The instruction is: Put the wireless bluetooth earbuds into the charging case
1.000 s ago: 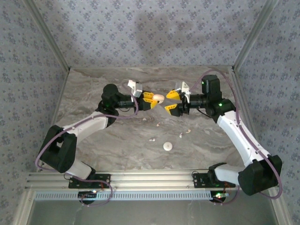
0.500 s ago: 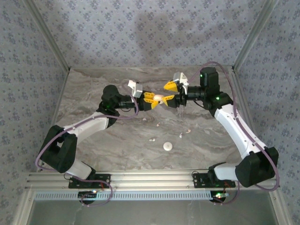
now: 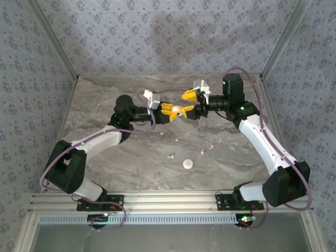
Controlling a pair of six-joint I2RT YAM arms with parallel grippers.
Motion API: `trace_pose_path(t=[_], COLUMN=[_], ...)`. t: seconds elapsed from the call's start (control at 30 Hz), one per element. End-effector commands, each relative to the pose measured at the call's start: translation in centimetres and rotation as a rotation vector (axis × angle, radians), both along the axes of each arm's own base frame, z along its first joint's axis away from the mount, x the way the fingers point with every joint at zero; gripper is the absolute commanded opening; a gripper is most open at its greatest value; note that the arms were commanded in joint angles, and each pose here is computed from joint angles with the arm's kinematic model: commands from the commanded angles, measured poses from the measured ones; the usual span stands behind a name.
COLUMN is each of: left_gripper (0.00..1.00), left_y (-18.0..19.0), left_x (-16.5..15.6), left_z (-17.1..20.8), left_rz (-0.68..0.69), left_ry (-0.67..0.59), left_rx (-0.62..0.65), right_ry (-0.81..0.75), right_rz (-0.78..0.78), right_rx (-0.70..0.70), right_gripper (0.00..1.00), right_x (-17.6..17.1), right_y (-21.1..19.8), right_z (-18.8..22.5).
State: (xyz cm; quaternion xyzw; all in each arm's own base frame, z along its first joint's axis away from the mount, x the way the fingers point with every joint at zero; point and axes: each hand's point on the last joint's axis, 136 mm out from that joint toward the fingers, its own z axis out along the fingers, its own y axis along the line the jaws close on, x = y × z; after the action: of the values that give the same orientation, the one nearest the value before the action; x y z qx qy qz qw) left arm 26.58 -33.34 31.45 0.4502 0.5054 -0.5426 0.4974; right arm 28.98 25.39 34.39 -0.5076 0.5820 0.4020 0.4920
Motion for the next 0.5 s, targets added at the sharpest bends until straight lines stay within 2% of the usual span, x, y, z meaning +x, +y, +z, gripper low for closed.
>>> trace_pose_path(t=[0.0,0.47], left_gripper=[0.17,0.17], left_y=[-0.1,0.0], left_x=[-0.6,-0.7], left_z=[1.3,1.9], left_rz=[-0.020,-0.020], left_ry=[-0.051,-0.059], left_rx=[-0.019,-0.025], right_ry=[-0.014,-0.001], right_rz=[0.026,-0.047], right_rx=[-0.001,-0.057], right_gripper=[0.65,0.64], right_x=[-0.4,1.2], right_y=[0.4,0.3], right_z=[0.6,-0.7])
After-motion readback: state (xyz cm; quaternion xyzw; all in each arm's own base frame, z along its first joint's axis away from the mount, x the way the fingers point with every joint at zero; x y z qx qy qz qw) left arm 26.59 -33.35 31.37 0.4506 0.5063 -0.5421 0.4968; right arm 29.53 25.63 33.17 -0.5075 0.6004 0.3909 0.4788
